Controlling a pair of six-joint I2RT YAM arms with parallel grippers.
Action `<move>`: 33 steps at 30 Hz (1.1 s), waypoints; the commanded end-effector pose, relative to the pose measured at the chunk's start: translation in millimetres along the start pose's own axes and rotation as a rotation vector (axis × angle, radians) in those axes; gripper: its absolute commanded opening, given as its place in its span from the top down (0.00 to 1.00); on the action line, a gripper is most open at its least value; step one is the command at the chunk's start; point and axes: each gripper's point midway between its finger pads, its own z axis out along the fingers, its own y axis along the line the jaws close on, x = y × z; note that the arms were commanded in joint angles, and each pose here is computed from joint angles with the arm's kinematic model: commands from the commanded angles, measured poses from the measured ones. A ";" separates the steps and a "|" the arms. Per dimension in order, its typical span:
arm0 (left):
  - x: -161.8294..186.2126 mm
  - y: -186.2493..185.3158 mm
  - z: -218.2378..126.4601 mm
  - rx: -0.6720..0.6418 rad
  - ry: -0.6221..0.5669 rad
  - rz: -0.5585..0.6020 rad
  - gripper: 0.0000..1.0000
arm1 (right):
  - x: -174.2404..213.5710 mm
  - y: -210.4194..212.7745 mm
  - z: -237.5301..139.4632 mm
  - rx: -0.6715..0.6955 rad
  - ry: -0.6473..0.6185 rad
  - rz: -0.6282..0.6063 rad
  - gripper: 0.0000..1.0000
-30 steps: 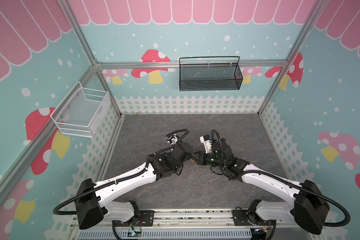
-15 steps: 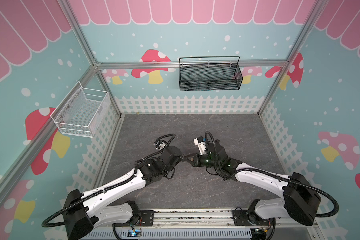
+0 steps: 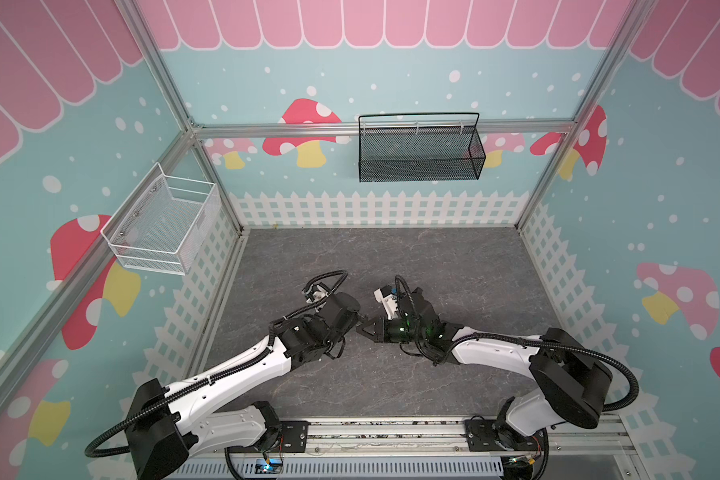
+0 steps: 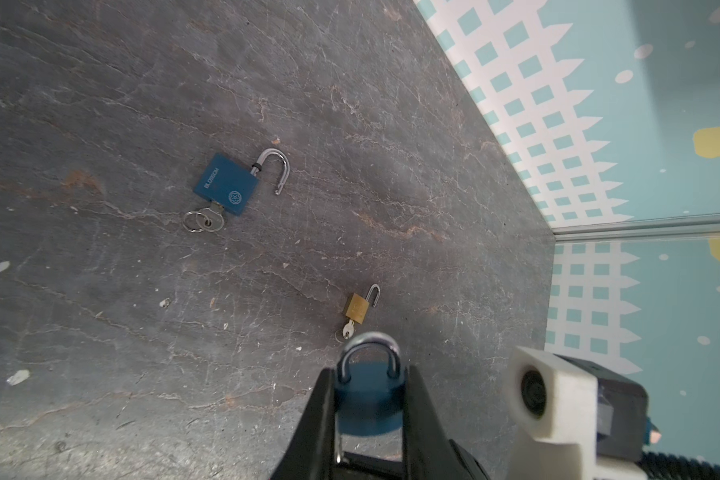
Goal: Unlock with the key
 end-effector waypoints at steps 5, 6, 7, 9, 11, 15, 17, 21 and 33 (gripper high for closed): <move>3.6 12.7 5.1 -0.087 0.078 0.118 1.00 | -4.6 11.2 4.7 -0.041 -0.012 0.002 1.00; 2.9 13.8 5.5 -0.100 0.080 0.135 1.00 | -3.3 12.0 5.6 -0.047 -0.005 0.001 1.00; 6.9 13.0 6.2 -0.096 0.110 0.140 1.00 | -2.5 11.3 6.5 -0.048 -0.002 0.001 1.00; 8.1 13.0 8.4 -0.097 0.132 0.141 1.00 | -1.6 9.2 7.5 -0.045 0.000 0.003 1.00; 7.4 12.7 8.9 -0.098 0.133 0.141 1.00 | 0.1 6.5 8.4 -0.041 0.006 0.031 1.00; 5.5 14.1 10.2 -0.101 0.134 0.126 1.00 | 5.4 1.6 9.7 -0.034 0.015 0.051 1.00; 4.5 14.5 10.6 -0.102 0.134 0.122 1.00 | 7.8 -0.3 9.7 -0.031 0.018 0.056 1.00; 3.9 14.0 10.1 -0.098 0.135 0.114 1.00 | 10.1 -3.3 9.6 -0.022 0.017 0.060 1.00; 3.6 13.5 8.3 -0.080 0.134 0.093 1.00 | 8.4 -4.6 14.5 -0.014 0.016 0.055 1.00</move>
